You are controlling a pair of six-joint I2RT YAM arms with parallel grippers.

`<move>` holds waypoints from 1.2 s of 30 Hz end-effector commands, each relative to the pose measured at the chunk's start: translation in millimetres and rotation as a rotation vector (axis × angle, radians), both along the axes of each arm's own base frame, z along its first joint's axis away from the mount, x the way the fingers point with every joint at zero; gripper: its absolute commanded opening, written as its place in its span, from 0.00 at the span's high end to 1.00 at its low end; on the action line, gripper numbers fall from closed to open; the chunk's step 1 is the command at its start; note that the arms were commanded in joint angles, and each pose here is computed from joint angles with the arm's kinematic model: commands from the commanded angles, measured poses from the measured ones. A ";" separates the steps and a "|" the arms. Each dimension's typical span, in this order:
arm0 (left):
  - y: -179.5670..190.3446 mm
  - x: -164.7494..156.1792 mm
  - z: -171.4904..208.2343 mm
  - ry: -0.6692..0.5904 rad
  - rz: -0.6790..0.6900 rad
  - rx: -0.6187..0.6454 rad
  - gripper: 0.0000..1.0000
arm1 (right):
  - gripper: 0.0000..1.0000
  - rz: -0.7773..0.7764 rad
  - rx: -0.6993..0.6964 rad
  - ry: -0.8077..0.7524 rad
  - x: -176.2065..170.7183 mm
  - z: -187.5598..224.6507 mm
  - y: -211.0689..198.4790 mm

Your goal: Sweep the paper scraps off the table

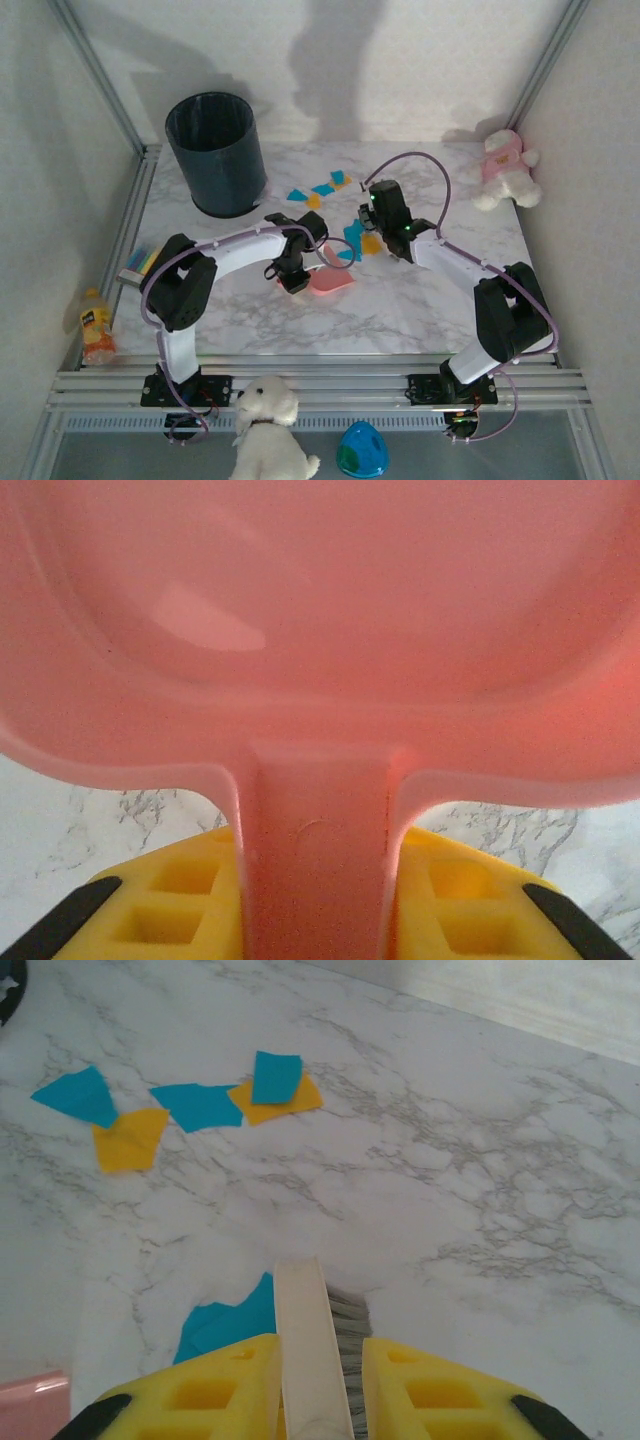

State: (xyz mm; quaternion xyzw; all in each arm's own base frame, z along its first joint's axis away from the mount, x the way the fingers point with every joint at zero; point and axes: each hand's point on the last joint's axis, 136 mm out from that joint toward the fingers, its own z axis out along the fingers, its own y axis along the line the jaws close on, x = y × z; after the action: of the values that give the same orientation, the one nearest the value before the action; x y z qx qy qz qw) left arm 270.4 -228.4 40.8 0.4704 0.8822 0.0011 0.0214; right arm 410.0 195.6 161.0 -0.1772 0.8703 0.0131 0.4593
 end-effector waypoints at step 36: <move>12.9 18.1 3.8 -0.033 0.078 0.068 1.00 | 1.00 0.245 0.103 0.141 -70.7 27.6 58.2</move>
State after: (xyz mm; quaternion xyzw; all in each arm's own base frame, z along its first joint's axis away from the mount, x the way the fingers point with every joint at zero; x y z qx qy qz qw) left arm 287.9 -225.7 45.5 0.4443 0.8949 0.0193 0.0367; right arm 351.7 244.4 172.7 -0.2509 0.8738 0.0940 0.4058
